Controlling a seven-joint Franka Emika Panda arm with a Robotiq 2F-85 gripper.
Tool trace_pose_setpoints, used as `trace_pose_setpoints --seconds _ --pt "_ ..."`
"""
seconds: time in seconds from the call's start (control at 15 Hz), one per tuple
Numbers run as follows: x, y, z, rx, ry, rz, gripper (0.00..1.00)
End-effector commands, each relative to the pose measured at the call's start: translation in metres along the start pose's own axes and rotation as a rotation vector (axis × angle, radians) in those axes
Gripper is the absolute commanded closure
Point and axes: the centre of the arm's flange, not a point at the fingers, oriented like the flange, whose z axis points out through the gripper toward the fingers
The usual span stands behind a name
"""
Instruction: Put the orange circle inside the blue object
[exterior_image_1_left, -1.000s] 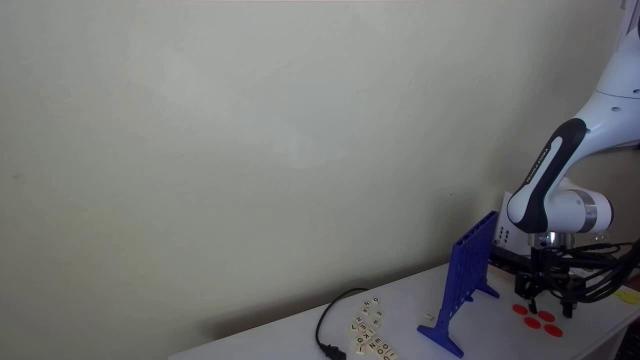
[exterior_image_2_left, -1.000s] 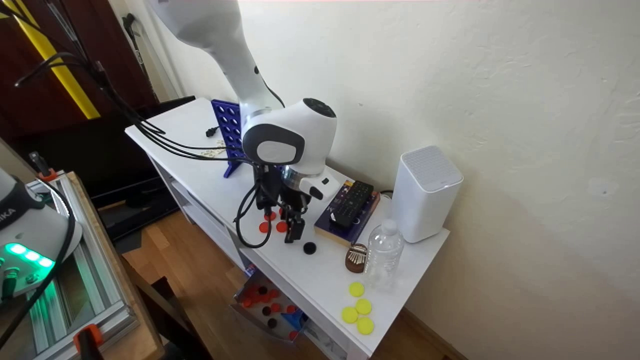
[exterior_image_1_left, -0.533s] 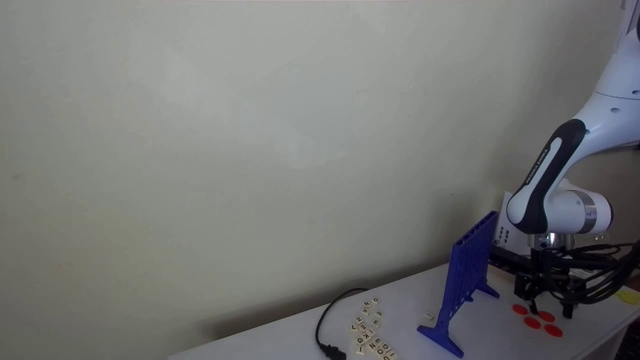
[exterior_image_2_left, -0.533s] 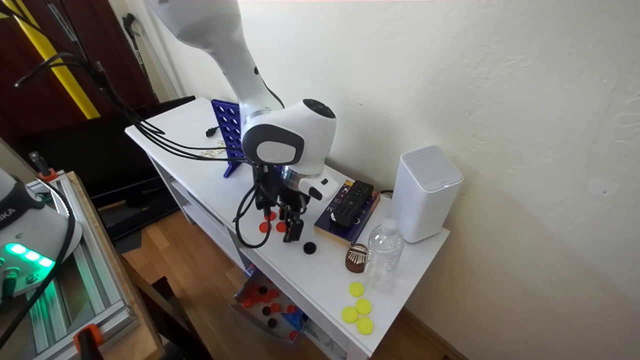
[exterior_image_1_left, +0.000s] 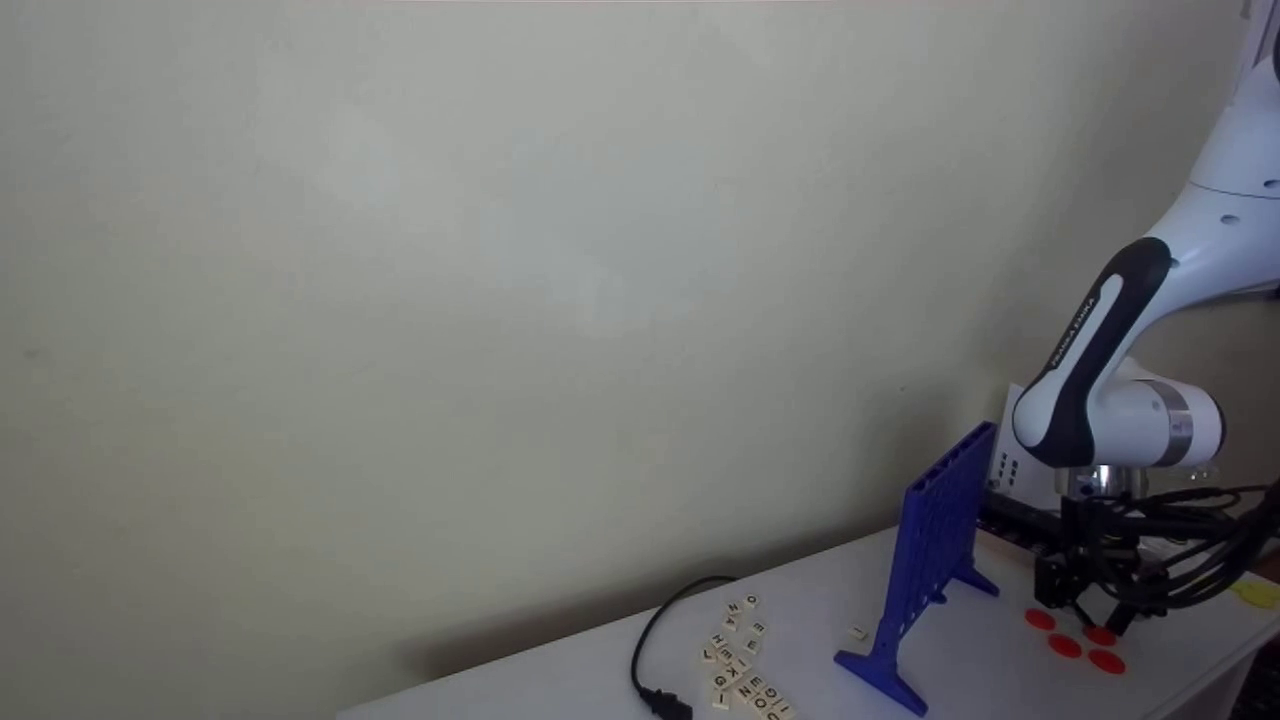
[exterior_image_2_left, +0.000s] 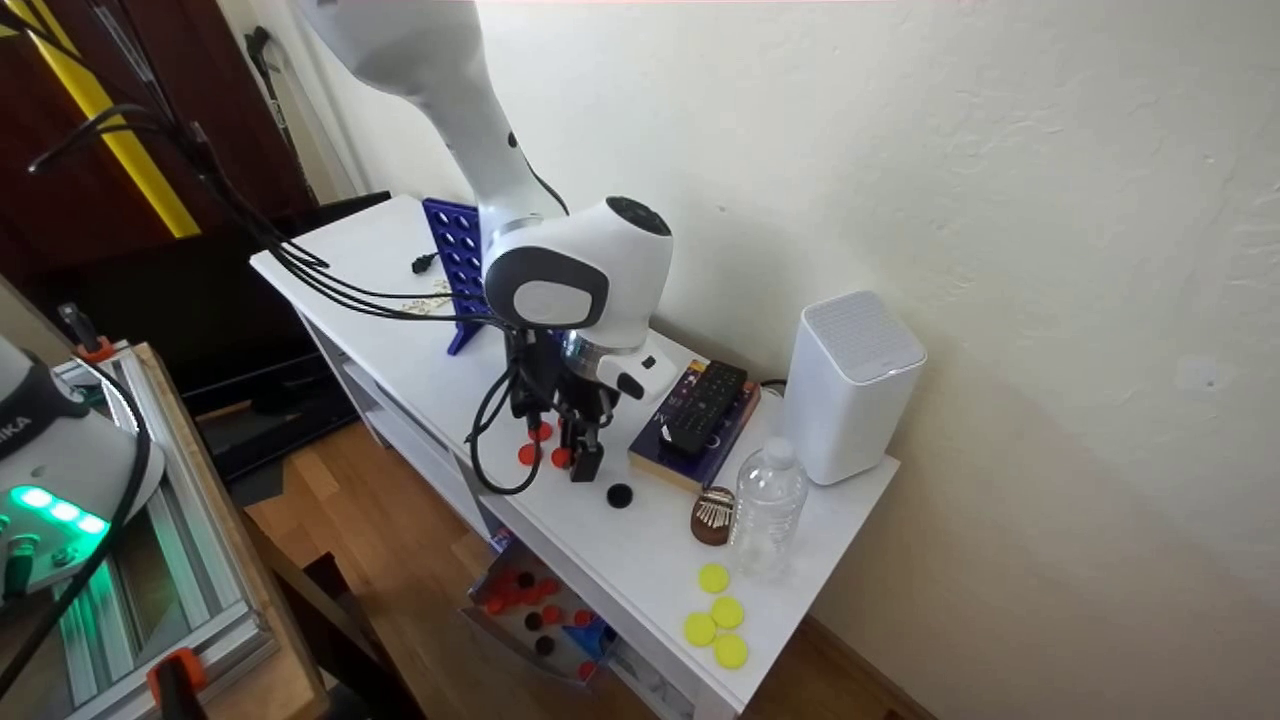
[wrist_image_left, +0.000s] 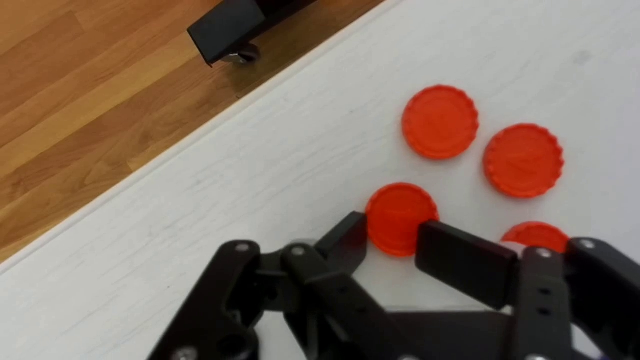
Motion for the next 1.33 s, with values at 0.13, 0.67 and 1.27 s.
trace_pose_setpoints --seconds 0.13,0.67,1.27 --pt "0.002 -0.004 0.008 -0.002 -0.013 0.001 0.40" --pt "0.003 0.000 0.006 -0.005 -0.015 0.006 0.00" --pt "0.008 0.041 0.002 -0.022 0.012 0.054 0.00"
